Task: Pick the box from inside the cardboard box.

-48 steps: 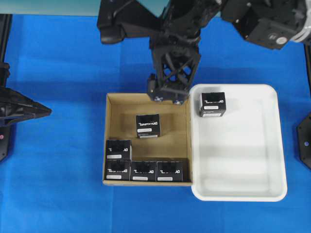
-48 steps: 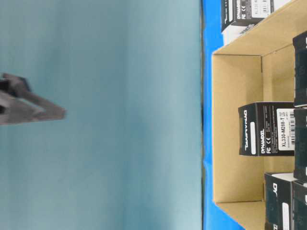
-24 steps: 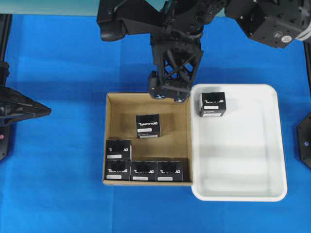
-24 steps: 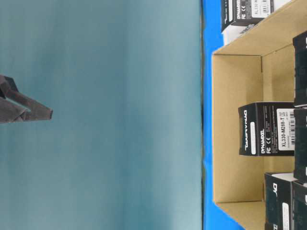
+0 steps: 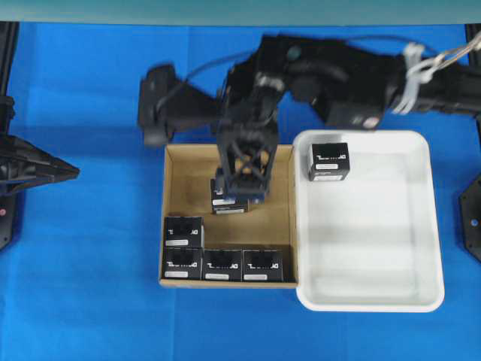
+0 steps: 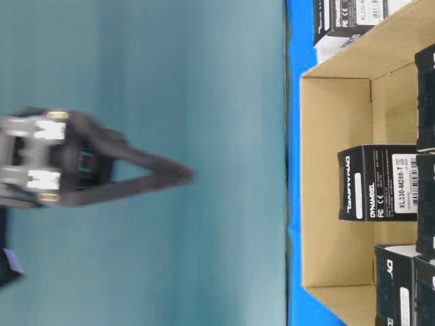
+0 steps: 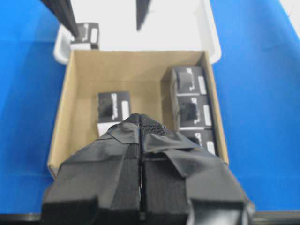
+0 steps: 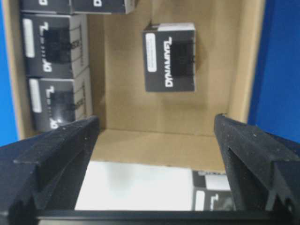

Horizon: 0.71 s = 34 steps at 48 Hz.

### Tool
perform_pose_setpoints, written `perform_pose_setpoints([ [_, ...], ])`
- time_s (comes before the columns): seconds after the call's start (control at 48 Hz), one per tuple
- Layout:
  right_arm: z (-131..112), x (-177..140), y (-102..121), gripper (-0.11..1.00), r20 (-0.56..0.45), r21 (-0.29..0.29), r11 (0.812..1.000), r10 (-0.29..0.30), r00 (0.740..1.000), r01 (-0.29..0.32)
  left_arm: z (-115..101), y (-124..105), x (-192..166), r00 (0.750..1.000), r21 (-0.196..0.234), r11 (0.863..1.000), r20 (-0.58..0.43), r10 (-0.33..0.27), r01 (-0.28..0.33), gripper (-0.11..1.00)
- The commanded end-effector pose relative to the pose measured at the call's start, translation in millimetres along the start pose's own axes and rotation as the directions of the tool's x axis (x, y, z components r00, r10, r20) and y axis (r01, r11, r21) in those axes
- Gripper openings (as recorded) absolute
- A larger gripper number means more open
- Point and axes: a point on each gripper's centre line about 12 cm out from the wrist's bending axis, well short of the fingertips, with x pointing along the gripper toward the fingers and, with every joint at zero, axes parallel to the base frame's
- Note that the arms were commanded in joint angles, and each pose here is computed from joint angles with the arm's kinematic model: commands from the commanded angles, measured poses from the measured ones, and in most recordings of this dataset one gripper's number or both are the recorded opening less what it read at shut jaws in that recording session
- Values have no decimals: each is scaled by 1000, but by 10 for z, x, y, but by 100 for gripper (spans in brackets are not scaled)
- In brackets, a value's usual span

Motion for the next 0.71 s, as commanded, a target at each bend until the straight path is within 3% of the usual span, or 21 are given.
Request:
perform_pose_setpoints([
  [0.0,15,187,35,99,-19,-20,1000,-3,1000,2,109,-11,-13,1000,5,1000,26,-5,5,-7],
  [0.375,-5,776,-31,99,-38,-76,997,-18,999,15,105,-14,-9,1000,8,1000,23,-7,7,-7],
  [0.687,-71,1005,-95,99,-18,-98,994,-49,999,47,107,-11,-9,1000,6,1000,25,-5,5,-7],
])
